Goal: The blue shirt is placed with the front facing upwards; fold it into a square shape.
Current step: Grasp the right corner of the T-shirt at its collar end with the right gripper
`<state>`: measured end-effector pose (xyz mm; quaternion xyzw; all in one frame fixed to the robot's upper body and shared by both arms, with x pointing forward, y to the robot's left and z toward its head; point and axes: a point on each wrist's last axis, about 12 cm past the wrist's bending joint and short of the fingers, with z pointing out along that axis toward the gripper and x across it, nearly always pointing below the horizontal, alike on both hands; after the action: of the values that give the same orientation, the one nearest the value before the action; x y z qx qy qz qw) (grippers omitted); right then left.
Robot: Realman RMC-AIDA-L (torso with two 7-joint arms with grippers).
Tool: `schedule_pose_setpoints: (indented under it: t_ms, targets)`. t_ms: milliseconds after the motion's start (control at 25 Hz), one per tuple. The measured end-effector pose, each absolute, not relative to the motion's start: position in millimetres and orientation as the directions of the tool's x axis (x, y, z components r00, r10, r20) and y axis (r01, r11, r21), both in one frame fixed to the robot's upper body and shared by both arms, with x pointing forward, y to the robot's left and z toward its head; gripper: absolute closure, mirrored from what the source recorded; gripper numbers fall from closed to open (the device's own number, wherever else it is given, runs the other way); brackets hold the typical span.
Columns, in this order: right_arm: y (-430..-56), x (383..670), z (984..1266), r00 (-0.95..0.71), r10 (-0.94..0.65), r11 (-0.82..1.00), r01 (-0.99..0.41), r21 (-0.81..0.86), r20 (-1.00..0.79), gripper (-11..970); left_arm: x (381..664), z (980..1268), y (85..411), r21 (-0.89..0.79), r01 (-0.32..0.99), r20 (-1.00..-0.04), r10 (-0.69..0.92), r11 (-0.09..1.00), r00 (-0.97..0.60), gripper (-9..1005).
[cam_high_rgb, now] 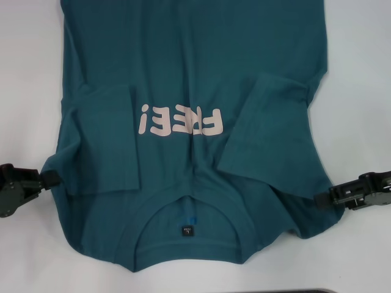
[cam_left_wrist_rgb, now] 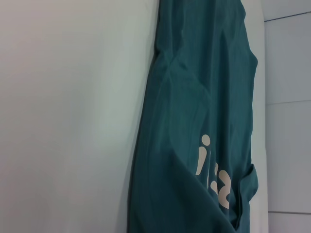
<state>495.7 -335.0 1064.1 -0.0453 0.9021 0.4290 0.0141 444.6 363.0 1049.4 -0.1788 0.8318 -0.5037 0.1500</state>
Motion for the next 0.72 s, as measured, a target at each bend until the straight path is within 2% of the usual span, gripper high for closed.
schedule_pose_setpoints:
  t_ms: [480, 720]
  targets:
    - [-325.2, 500.4, 1063.2, -0.994, -0.084, 0.622, -0.112, 0.775, -0.076, 256, 445.9, 1049.8, 361.7, -0.893, -0.143, -0.071, -0.446, 0.427, -0.892, 996]
    - [-326.4, 499.7, 1064.8, -0.993, -0.089, 0.625, -0.111, 0.773, -0.071, 353, 445.8, 1050.2, 361.6, -0.895, -0.141, -0.071, -0.446, 0.424, -0.892, 996]
